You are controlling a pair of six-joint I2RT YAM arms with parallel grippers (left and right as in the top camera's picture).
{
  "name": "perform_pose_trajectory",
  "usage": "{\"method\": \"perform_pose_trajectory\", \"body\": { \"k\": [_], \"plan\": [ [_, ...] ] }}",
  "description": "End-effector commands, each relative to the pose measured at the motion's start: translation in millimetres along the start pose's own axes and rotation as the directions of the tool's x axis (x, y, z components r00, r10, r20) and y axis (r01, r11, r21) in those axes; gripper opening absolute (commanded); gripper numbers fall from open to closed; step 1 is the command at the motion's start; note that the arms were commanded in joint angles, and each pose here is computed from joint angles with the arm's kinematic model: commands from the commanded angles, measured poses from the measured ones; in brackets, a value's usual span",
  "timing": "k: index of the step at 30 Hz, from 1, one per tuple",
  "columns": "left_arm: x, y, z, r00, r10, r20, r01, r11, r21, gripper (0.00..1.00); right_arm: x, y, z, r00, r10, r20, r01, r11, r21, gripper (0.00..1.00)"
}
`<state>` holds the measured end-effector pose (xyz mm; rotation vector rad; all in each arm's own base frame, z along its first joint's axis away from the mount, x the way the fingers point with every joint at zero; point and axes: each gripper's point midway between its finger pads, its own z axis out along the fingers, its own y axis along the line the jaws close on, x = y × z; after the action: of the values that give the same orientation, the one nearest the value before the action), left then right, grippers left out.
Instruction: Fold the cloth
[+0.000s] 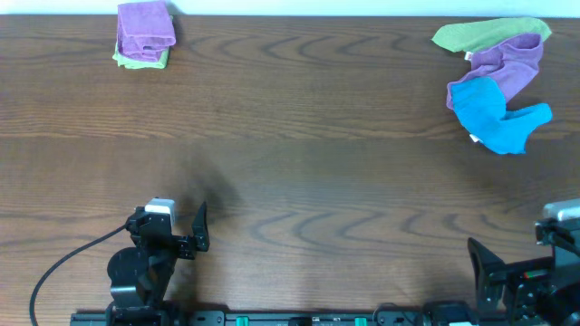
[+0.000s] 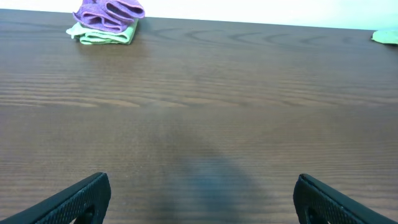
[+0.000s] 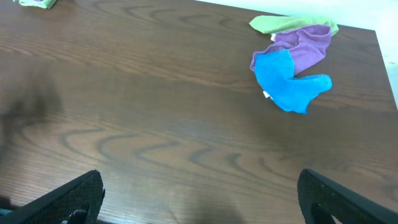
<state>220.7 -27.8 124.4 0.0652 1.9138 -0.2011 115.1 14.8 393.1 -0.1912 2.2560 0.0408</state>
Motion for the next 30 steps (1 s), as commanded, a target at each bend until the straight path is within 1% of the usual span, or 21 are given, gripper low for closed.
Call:
{"method": "perform_pose_trajectory", "body": {
  "k": [1,7,10,15,20,30],
  "plan": [
    [8.1,4.0,3.0,1.000,0.005,-0.013,-0.005,1.000,-0.019,0.95,1.2,0.5,0.0,1.000,-0.018,-0.003,0.018,1.000,-0.004,0.99],
    [8.1,4.0,3.0,1.000,0.005,-0.013,-0.005,1.000,-0.019,0.95,0.2,-7.4,-0.2,1.000,-0.021,0.000,0.021,0.999,0.042,0.99],
    [8.1,4.0,3.0,1.000,0.005,-0.013,-0.005,1.000,-0.019,0.95,1.0,-5.2,1.6,1.000,-0.012,0.006,0.011,0.999,0.031,0.99],
    [8.1,4.0,3.0,1.000,0.005,-0.013,-0.005,1.000,-0.019,0.95,4.2,-1.7,13.0,0.995,-0.002,0.099,0.000,1.000,0.019,0.99],
    [8.1,4.0,3.0,1.000,0.005,-0.013,-0.005,1.000,-0.019,0.95,15.1,5.2,44.2,0.983,-0.002,0.181,0.005,1.000,-0.017,0.99],
    [8.1,4.0,3.0,1.000,0.005,-0.013,-0.005,1.000,-0.019,0.95,66.0,0.5,129.6,0.977,0.010,0.211,-0.012,1.000,0.006,0.99]
  ]
}}
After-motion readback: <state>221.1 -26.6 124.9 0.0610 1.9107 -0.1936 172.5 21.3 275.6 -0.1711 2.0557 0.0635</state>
